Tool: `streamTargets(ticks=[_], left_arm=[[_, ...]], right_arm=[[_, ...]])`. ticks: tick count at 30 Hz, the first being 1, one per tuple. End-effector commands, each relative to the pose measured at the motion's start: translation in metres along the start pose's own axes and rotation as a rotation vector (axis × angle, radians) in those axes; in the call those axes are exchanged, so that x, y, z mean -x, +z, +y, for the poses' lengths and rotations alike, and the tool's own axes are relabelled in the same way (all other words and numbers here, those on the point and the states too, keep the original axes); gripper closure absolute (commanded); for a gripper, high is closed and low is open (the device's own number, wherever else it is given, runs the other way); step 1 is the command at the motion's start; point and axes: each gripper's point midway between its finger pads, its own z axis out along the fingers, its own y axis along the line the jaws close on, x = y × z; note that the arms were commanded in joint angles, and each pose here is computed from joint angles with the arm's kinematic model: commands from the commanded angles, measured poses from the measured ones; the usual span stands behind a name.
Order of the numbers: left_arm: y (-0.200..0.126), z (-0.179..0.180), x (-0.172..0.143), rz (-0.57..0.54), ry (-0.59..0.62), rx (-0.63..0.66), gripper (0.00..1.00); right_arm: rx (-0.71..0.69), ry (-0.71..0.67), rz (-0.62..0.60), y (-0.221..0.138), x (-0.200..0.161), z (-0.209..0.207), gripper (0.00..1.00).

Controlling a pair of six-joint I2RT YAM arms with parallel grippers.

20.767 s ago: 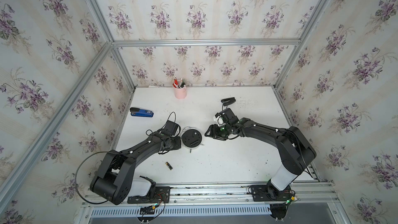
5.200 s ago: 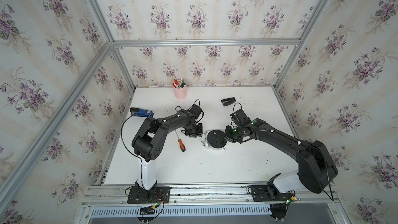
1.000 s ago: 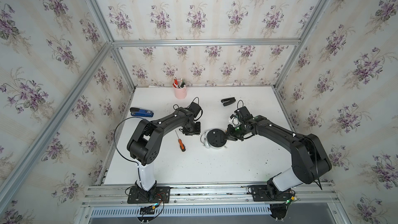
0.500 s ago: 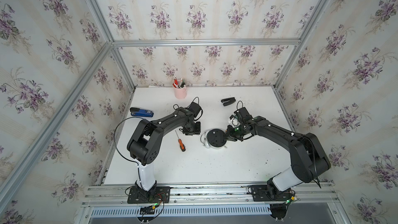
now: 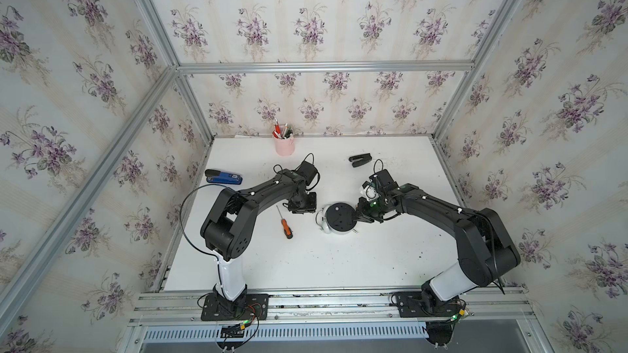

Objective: Remove the battery from the alarm
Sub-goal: Install the cover on the alarm.

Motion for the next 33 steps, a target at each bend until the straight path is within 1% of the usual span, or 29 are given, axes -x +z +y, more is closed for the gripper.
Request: streamTargets(ticks=[1, 4, 6, 9, 14, 19, 21, 24, 25, 29, 33], left_arm=[[-0.001, 0.003, 0.000, -0.002, 0.010, 0.014, 0.54], [-0.002, 0.002, 0.000, -0.004, 0.012, 0.015, 0.54], [-0.003, 0.002, 0.000, -0.006, 0.012, 0.014, 0.54], [-0.004, 0.003, 0.001, -0.008, 0.013, 0.017, 0.54], [-0.006, 0.004, 0.001, -0.012, 0.015, 0.025, 0.54], [-0.007, 0.005, 0.001, -0.013, 0.015, 0.026, 0.54], [-0.008, 0.004, 0.001, -0.016, 0.016, 0.027, 0.54], [-0.008, 0.004, 0.001, -0.019, 0.017, 0.026, 0.54], [-0.008, 0.004, 0.001, -0.016, 0.017, 0.026, 0.54], [-0.009, 0.004, 0.001, -0.016, 0.019, 0.027, 0.54], [-0.010, 0.004, 0.001, -0.018, 0.020, 0.027, 0.55]], right_arm=[[-0.016, -0.004, -0.011, -0.001, 0.003, -0.001, 0.82], [-0.026, -0.006, -0.014, -0.004, 0.003, -0.002, 0.75], [-0.029, -0.002, -0.018, -0.006, 0.004, -0.003, 0.73], [-0.031, 0.001, -0.018, -0.009, 0.004, -0.003, 0.67], [-0.048, 0.006, -0.039, -0.020, 0.008, -0.008, 0.62], [-0.067, 0.002, -0.060, -0.033, 0.013, -0.009, 0.60], [-0.054, -0.009, -0.071, -0.037, 0.015, -0.004, 0.63], [0.018, -0.014, -0.078, -0.036, 0.017, 0.009, 0.93], [0.029, -0.014, -0.065, -0.034, 0.016, 0.011, 1.00], [-0.009, -0.011, -0.039, -0.022, 0.014, 0.006, 1.00], [-0.029, 0.001, -0.044, -0.019, 0.016, 0.001, 1.00]])
